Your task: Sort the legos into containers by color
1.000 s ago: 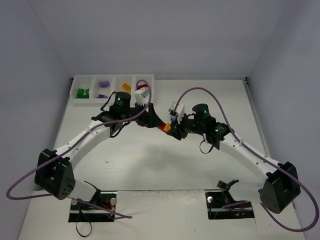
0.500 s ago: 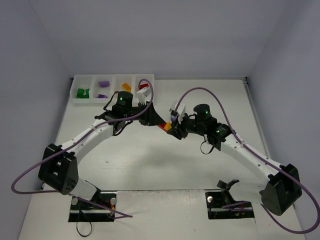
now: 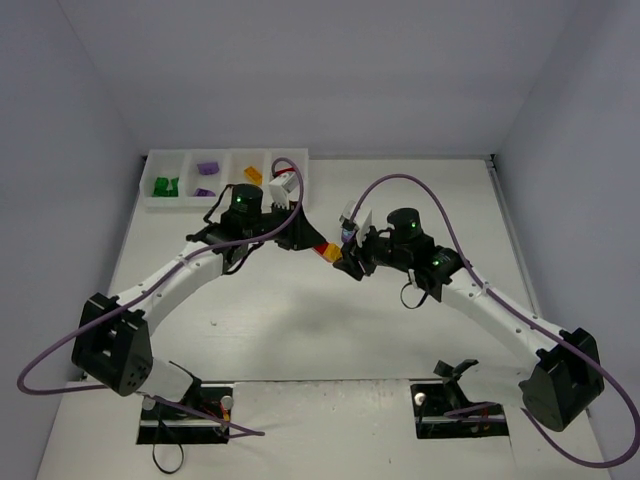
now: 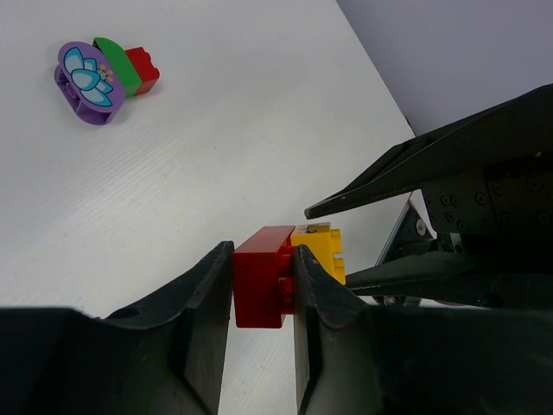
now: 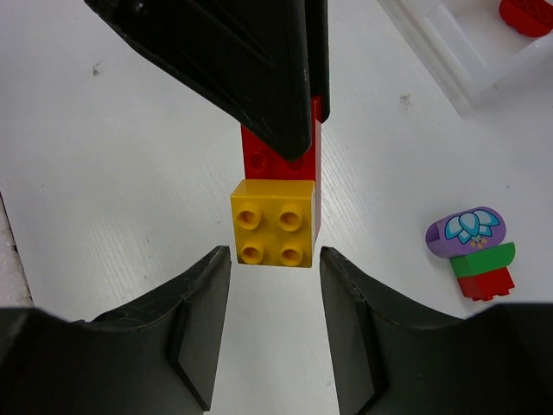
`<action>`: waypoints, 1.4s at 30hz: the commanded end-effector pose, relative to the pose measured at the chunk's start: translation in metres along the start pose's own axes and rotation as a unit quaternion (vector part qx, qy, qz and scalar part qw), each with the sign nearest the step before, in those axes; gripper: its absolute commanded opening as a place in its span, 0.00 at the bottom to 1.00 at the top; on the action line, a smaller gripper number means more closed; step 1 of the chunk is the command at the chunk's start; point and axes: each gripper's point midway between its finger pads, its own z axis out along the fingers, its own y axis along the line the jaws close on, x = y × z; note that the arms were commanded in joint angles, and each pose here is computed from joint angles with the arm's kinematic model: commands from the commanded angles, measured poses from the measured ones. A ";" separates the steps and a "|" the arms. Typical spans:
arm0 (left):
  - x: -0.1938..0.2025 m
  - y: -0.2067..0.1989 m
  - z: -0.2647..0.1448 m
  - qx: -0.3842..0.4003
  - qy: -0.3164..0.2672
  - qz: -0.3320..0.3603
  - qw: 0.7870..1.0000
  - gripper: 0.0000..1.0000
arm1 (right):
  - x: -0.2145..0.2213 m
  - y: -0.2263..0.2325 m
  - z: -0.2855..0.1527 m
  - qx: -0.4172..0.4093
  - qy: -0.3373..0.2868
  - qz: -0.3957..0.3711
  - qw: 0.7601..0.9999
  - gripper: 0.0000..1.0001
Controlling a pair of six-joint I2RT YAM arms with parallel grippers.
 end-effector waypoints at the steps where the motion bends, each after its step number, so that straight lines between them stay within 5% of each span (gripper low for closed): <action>1: -0.030 -0.023 -0.012 0.020 -0.052 0.041 0.998 0.00 | -0.040 -0.004 -0.003 0.009 -0.058 -0.028 0.998 0.43; 8: -0.031 -0.023 -0.009 0.020 -0.055 0.029 0.998 0.00 | -0.039 -0.003 0.003 0.010 -0.062 -0.027 0.998 0.58; 21: -0.032 -0.026 -0.005 0.023 -0.054 0.015 0.998 0.00 | -0.035 -0.015 0.016 0.029 -0.052 -0.034 0.998 0.57; 29: -0.027 -0.016 0.000 0.007 -0.044 0.011 0.999 0.00 | -0.042 -0.021 0.015 0.046 -0.061 -0.041 0.996 0.43; 36: -0.028 -0.002 0.004 -0.022 -0.044 0.005 0.999 0.00 | -0.042 -0.022 0.010 0.057 -0.063 -0.044 0.995 0.13; 42: -0.033 0.031 0.010 -0.088 -0.051 0.003 0.995 0.00 | -0.041 -0.029 -0.007 0.095 -0.065 -0.042 0.992 0.02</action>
